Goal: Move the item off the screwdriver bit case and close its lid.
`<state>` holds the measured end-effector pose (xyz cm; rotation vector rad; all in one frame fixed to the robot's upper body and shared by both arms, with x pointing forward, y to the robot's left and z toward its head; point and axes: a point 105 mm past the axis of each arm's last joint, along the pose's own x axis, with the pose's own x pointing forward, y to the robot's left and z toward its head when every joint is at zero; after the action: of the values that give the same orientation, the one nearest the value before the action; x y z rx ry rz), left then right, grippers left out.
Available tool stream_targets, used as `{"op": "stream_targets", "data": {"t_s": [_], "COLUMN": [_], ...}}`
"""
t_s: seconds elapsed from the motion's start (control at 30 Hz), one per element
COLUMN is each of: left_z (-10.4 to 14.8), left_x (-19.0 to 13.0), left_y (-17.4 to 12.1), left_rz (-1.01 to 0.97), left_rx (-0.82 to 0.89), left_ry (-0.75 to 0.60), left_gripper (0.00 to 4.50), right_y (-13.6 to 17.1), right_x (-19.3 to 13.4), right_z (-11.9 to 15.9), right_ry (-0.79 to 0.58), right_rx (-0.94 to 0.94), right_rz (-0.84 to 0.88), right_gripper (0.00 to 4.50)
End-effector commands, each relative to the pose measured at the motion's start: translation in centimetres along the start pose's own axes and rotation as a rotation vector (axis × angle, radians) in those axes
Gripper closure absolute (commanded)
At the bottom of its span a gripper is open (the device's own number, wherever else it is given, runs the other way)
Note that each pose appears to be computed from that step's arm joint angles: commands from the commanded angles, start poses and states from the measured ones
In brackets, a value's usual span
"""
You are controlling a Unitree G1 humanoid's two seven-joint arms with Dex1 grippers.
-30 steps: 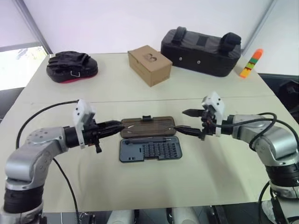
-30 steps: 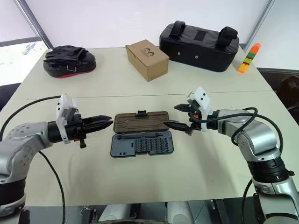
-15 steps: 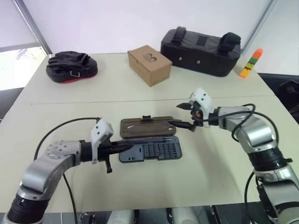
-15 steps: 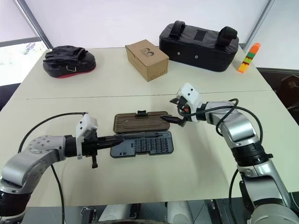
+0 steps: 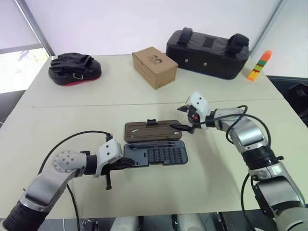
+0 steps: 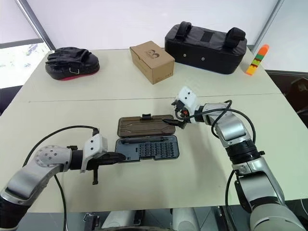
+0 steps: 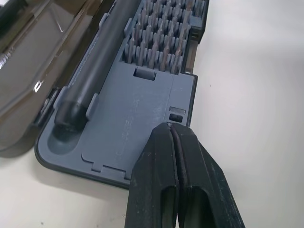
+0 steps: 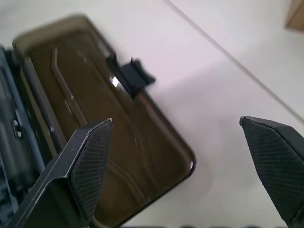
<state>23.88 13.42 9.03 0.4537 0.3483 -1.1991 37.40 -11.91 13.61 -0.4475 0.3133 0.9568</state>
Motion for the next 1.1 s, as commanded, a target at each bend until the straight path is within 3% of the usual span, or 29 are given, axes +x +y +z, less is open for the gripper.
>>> {"op": "stream_targets", "data": {"t_s": [0.03,0.4,0.5,0.6,0.77,0.93,1.1], "left_z": [-2.0,-2.0,-2.0,-2.1,-2.3,-2.4,-2.2], "left_x": [0.5,0.7,0.8,0.9,1.0,1.1,1.6], "left_y": [-0.4,-0.9,-1.1,-1.5,-2.0,-2.3,-2.5], "left_rz": [0.006,0.028,0.037,0.047,0.057,0.068,0.075], "left_rx": [-0.045,-0.063,-0.071,-0.086,-0.104,-0.128,-0.151], "left_ry": [0.062,0.050,0.044,0.035,0.033,0.023,-0.001], "left_gripper": [4.46,4.46,4.50,4.50,4.50,4.50,4.50], "right_y": [-0.5,-1.4,-1.0,-0.6,0.1,0.0,-0.2], "right_x": [0.7,3.3,3.6,3.5,3.5,3.9,4.0], "right_z": [0.9,-1.3,-2.3,-3.4,-4.1,-4.2,-2.6], "right_ry": [0.016,0.194,0.235,0.282,0.297,0.291,0.203], "right_rx": [-0.047,-0.090,-0.078,-0.111,-0.130,-0.151,-0.301], "right_rz": [0.025,0.122,0.164,0.201,0.242,0.221,0.198], "right_gripper": [0.00,0.00,0.85,2.55,4.46,4.46,4.46]}}
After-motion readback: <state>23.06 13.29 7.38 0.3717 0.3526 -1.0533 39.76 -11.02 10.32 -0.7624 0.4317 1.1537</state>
